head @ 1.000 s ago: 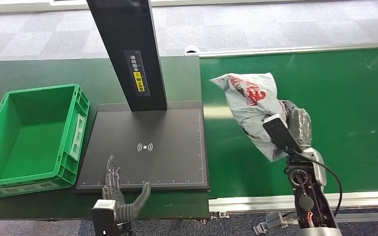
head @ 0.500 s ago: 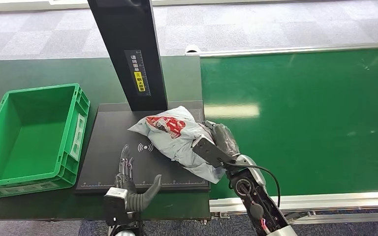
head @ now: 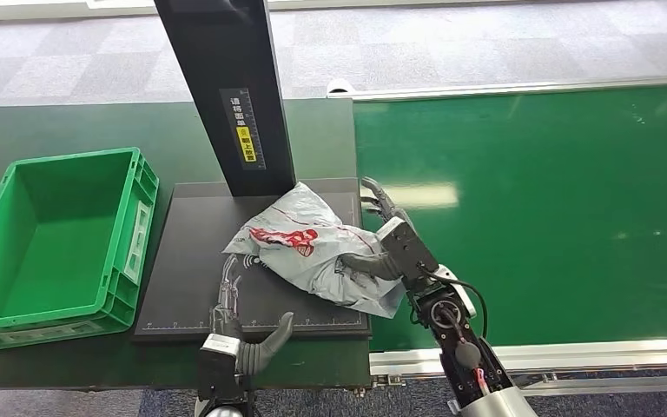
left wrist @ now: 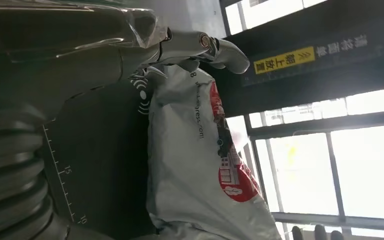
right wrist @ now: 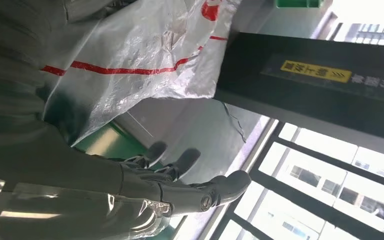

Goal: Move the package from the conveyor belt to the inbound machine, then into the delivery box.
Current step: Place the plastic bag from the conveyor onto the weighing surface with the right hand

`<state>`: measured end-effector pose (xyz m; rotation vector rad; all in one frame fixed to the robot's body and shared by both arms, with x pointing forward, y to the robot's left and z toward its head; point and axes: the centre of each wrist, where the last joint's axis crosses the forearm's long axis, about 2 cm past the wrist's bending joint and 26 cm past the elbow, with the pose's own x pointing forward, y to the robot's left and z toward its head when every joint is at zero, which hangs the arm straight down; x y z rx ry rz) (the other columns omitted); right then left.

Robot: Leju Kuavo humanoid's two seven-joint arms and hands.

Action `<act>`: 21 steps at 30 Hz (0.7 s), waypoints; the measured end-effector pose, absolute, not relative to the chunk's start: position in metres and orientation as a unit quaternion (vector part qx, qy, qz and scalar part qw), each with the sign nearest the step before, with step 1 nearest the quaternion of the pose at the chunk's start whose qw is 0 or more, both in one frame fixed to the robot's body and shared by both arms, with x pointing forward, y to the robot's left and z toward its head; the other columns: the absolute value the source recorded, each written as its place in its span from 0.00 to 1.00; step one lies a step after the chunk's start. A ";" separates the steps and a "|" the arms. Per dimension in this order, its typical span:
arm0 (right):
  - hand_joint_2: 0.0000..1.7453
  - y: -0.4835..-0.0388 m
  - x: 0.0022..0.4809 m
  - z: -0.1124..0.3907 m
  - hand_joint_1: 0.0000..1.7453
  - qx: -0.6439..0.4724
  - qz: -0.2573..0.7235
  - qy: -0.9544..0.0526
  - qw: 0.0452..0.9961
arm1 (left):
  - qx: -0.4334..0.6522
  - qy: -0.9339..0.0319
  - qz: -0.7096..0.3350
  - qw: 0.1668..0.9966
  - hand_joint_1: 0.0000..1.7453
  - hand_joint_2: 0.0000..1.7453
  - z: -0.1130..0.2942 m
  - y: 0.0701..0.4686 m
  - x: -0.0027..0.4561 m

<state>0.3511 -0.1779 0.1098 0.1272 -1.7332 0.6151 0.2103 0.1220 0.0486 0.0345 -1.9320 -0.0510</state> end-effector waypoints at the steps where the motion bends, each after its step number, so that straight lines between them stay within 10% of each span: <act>1: 1.00 -0.181 0.351 0.111 0.00 0.061 0.256 -0.753 0.603 | 0.007 -0.827 -0.051 0.560 0.00 1.00 0.048 0.124 0.212; 10: 1.00 -0.197 0.334 0.117 0.00 0.114 0.194 -0.786 0.575 | -0.020 -0.797 -0.411 0.442 0.00 1.00 0.068 0.132 0.264; 21: 1.00 -0.199 0.323 0.134 0.00 0.139 0.169 -0.810 0.543 | 0.084 -0.726 -0.581 0.358 0.00 1.00 0.105 0.101 0.335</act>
